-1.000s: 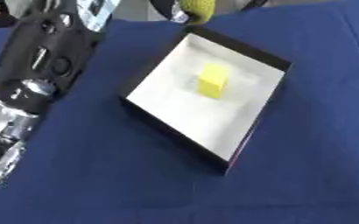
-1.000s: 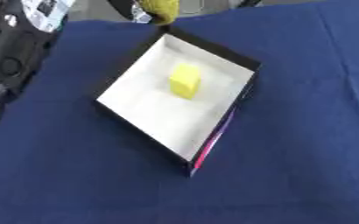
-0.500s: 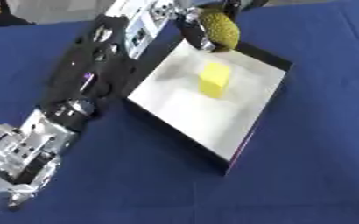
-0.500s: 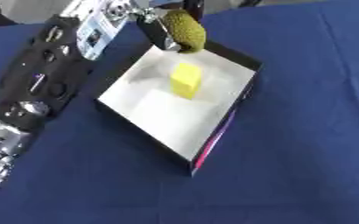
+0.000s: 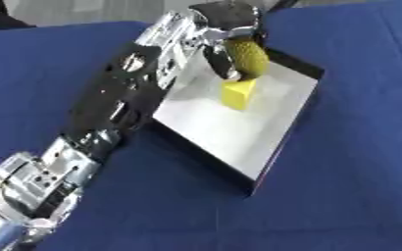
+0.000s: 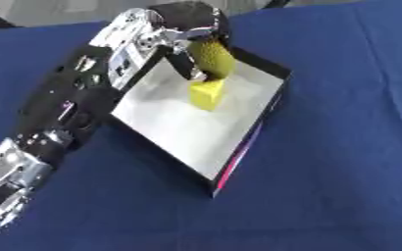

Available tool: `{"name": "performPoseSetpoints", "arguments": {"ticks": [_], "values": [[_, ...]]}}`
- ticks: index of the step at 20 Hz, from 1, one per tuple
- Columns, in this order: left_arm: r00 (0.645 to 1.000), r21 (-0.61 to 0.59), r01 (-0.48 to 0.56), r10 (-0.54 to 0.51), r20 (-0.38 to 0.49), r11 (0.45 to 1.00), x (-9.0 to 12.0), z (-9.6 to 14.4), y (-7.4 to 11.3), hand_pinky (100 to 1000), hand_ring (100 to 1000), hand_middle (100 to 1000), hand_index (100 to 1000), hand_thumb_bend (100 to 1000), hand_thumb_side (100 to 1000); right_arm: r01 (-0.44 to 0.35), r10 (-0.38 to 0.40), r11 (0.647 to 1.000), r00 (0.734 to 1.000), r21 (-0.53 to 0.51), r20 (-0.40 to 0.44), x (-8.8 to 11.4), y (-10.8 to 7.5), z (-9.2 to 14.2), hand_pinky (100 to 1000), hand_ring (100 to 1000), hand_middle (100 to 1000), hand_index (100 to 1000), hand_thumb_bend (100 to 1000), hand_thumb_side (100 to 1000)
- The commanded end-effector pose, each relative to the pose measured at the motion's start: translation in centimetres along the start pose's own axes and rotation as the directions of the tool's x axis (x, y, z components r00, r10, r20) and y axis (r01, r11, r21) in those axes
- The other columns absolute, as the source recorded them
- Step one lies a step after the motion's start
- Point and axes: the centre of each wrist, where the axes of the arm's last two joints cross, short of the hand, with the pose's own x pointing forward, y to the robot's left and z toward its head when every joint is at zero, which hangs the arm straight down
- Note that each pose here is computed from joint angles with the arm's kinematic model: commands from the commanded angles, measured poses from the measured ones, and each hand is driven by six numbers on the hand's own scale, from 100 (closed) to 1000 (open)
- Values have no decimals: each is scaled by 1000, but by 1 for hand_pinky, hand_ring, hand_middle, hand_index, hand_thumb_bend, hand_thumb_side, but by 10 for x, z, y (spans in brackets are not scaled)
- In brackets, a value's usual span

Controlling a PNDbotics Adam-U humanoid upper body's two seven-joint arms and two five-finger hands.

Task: Pick up objects on the table and place them in the box.

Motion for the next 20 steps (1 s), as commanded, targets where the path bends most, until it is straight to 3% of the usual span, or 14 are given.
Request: {"name": "performPoseSetpoints", "arguments": {"ticks": [1,5,8,13,14,17,18,20], "values": [[999,-39,31,-31,-7,999,-6,3,6,900,855,836,892,319,391,-10,10,1000,999,4,40,12,-3,-4,1000,942,906,863,100,516],[999,-31,45,-46,-24,998,-9,7,9,933,890,872,925,461,768,-7,6,1000,999,8,40,12,-2,-4,1000,942,906,863,100,515],[999,-14,42,-42,-33,999,-12,10,10,932,890,873,927,489,848,-7,7,1000,999,8,38,12,-2,-4,1000,942,906,863,100,515],[999,2,27,-27,-34,1000,-15,13,13,933,891,875,929,490,849,-8,7,1000,999,8,37,12,-2,-4,1000,942,906,863,100,514],[999,6,27,-27,-36,1000,-15,14,15,909,866,857,919,198,662,-8,7,1000,999,6,38,12,-2,-4,1000,942,905,862,100,511],[996,120,15,-5,-84,993,-29,33,38,909,866,857,919,198,662,-6,7,1000,999,-2,41,13,-4,-4,1000,942,905,862,100,511],[996,150,7,7,-93,989,-33,38,42,886,845,847,911,100,648,-8,8,1000,999,-4,38,13,-4,-4,1000,941,905,861,100,510],[989,228,-8,41,-142,974,-49,56,56,884,843,845,909,100,641,-18,18,1000,999,-13,32,12,-8,-2,1000,941,904,861,100,508]]}}
